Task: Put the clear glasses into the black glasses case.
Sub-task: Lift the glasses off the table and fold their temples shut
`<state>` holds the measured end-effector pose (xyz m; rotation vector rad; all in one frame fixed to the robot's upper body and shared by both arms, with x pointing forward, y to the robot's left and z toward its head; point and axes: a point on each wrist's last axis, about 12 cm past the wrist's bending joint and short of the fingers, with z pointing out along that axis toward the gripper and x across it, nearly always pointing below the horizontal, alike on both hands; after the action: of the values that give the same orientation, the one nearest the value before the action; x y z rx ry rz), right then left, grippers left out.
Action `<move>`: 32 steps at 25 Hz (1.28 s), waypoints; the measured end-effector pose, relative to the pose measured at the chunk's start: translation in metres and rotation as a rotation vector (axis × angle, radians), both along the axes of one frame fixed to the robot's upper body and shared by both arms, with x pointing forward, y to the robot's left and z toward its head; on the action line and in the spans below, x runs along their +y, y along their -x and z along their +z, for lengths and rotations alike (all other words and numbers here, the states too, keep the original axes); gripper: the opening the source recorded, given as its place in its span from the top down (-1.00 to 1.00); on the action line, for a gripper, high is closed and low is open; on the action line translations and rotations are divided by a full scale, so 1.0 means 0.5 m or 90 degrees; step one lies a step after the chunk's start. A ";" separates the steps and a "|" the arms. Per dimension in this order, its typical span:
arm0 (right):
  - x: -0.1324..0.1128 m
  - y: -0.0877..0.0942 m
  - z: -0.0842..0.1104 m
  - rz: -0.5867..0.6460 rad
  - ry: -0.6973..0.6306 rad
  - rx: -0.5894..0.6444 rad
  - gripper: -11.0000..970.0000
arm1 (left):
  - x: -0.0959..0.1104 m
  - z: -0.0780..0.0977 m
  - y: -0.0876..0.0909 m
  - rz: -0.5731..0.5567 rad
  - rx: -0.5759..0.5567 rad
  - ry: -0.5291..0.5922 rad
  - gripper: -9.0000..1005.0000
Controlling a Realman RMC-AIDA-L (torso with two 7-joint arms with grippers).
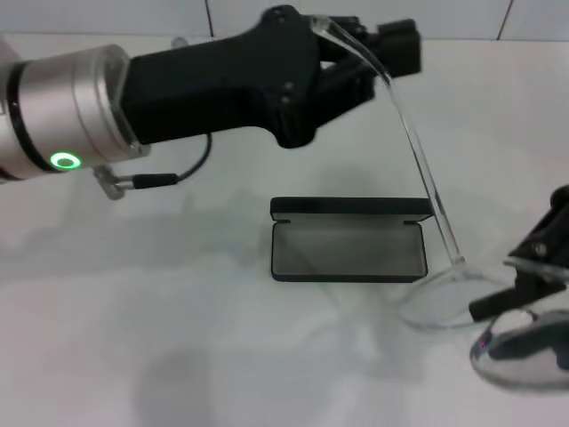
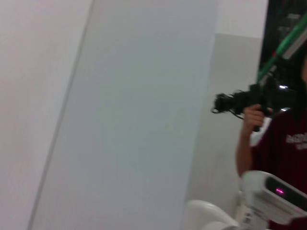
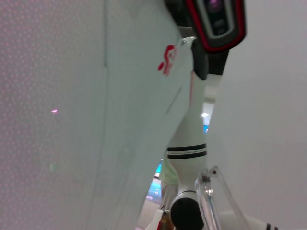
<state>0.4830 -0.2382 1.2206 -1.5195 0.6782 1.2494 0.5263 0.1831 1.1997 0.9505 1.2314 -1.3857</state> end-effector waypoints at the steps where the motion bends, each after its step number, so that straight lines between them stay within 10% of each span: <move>1: 0.000 -0.003 -0.001 -0.002 -0.003 0.003 0.74 | -0.006 0.001 0.002 -0.008 -0.001 -0.001 0.81; 32: 0.012 -0.048 -0.035 -0.052 0.019 0.038 0.74 | -0.035 0.012 0.017 -0.080 -0.039 -0.022 0.81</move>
<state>0.5069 -0.2322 1.2032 -1.4696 0.7937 1.2314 0.5177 0.1655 1.2057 1.1020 1.1697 -1.4265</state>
